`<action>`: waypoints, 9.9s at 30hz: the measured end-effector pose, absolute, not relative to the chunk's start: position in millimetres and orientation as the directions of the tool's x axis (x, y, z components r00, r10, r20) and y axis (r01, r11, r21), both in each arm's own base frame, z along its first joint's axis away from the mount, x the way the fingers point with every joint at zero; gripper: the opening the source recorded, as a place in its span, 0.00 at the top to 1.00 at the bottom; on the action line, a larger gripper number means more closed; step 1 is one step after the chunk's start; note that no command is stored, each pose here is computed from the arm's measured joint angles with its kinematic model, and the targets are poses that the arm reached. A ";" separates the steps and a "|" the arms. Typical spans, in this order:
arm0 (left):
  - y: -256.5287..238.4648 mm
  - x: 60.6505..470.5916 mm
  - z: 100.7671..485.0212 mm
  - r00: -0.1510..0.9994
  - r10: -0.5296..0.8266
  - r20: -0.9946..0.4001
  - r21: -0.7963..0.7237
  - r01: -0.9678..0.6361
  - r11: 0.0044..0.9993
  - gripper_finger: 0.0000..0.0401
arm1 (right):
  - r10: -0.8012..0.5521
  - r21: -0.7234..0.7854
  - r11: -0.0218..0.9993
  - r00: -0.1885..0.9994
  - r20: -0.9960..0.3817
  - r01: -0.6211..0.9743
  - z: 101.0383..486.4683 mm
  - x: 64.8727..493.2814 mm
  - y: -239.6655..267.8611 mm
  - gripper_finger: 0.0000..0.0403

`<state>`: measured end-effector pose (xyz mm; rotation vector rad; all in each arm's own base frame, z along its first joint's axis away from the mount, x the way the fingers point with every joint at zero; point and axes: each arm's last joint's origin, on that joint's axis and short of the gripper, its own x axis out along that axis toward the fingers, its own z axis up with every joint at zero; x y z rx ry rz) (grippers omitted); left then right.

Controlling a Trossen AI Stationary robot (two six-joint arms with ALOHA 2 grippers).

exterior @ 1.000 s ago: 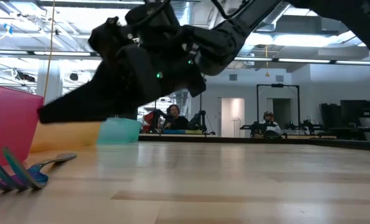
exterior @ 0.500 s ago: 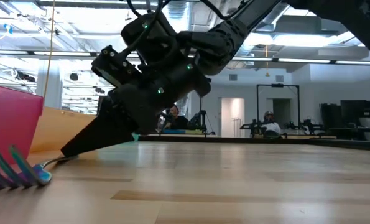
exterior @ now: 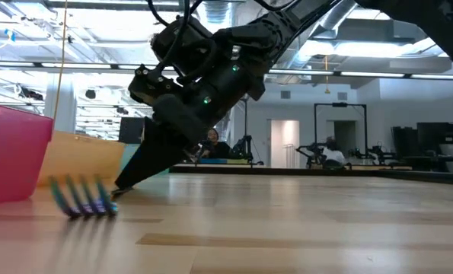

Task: Sort silverware by color (type)
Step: Put the blue fork into the pink bin

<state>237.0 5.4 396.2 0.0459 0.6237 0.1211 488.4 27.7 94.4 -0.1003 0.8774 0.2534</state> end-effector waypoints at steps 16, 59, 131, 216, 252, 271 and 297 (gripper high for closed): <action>5.3 235.9 393.2 0.789 0.126 -0.601 0.079 -0.099 0.992 0.76 | -0.099 -0.130 0.991 0.492 -0.865 -0.028 171.2 450.2 -35.3 0.29; 6.3 238.2 374.5 0.750 0.157 -0.643 0.108 -0.114 0.988 0.76 | 0.100 -0.198 0.787 0.436 -0.894 -0.585 162.9 438.4 -8.2 0.29; 6.0 270.1 351.1 0.940 0.191 -0.282 0.200 -0.137 0.970 0.76 | -0.083 -0.084 0.995 0.953 -0.292 0.061 227.7 281.0 -59.7 0.94; 14.8 271.3 302.7 0.849 0.511 -0.134 0.007 -0.515 0.857 0.71 | -0.409 -0.399 0.859 0.899 -0.160 0.320 240.9 311.6 -10.8 0.80; 132.9 277.4 255.3 0.433 0.536 -0.725 0.237 -0.574 0.784 0.71 | -0.369 -0.322 0.910 0.864 -0.342 0.261 198.2 342.2 -69.1 0.46; 186.8 346.9 224.1 0.091 0.427 -0.900 0.350 -0.434 0.830 0.53 | -0.247 -0.279 0.956 0.776 -0.580 0.095 197.8 319.5 -51.7 0.46; 201.3 341.4 172.0 -0.169 0.384 -0.908 0.419 -0.362 0.833 0.47 | -0.202 -0.252 0.966 0.764 -0.613 0.053 197.4 317.3 -35.6 0.46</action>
